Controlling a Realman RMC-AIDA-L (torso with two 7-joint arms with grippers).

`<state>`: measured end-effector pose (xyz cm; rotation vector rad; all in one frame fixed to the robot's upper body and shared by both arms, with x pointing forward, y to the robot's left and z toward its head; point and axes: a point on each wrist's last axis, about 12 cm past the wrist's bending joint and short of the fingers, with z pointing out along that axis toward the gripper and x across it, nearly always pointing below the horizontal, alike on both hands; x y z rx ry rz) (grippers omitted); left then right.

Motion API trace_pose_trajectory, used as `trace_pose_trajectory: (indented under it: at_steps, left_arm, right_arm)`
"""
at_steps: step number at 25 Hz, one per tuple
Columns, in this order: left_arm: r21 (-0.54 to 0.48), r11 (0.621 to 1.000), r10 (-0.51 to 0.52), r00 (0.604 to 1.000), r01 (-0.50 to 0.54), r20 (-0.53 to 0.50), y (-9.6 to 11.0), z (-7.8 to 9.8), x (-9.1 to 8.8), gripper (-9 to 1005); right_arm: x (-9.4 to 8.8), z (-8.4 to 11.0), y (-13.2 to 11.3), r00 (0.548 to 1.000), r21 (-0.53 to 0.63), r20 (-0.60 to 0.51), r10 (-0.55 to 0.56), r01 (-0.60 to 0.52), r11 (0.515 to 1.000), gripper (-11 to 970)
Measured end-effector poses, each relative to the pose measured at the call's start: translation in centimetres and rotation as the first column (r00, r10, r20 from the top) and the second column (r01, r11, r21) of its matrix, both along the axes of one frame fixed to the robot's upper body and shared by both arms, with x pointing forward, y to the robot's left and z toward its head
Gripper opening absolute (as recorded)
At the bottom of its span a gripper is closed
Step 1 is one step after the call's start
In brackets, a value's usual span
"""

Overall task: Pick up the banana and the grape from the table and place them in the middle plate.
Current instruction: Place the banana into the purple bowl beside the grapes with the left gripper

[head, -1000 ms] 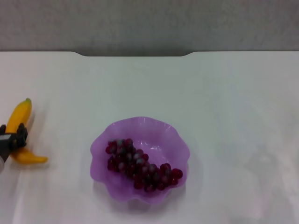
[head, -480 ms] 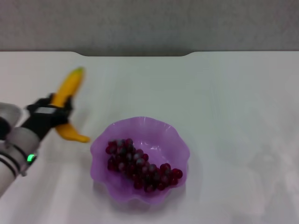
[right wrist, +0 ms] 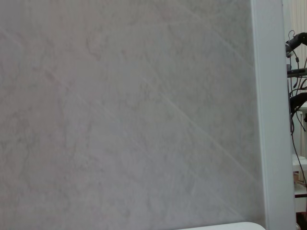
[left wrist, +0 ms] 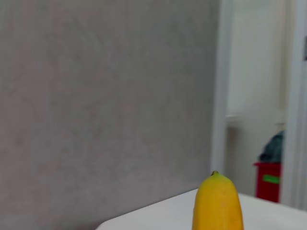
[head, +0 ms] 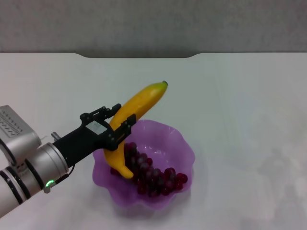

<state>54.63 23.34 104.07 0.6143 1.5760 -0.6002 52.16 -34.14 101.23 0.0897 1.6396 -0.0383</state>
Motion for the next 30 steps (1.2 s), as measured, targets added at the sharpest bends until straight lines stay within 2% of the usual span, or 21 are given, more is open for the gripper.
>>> trace_pose_trajectory:
  at_steps: [7, 15, 30]
  left_arm:
    - [0.053, 0.998, -0.024, 1.000, 0.024, -0.007, -0.8, -0.9, -0.1, 475]
    - [0.208, 0.978, -0.009, 1.000, 0.012, -0.016, -2.8, -2.5, 0.2, 474]
    - [0.193, 0.981, 0.039, 0.999, -0.037, -0.004, -2.2, -2.4, 0.3, 514]
  right_arm:
    - [0.1, 0.1, 0.0, 1.000, 0.000, 0.003, 0.003, -0.003, 1.000, 0]
    - [0.4, 0.2, 0.2, 1.000, -0.002, 0.007, 0.009, -0.009, 1.000, 0]
    - [0.2, 0.1, 0.1, 1.000, -0.003, 0.004, 0.006, -0.006, 1.000, 0]
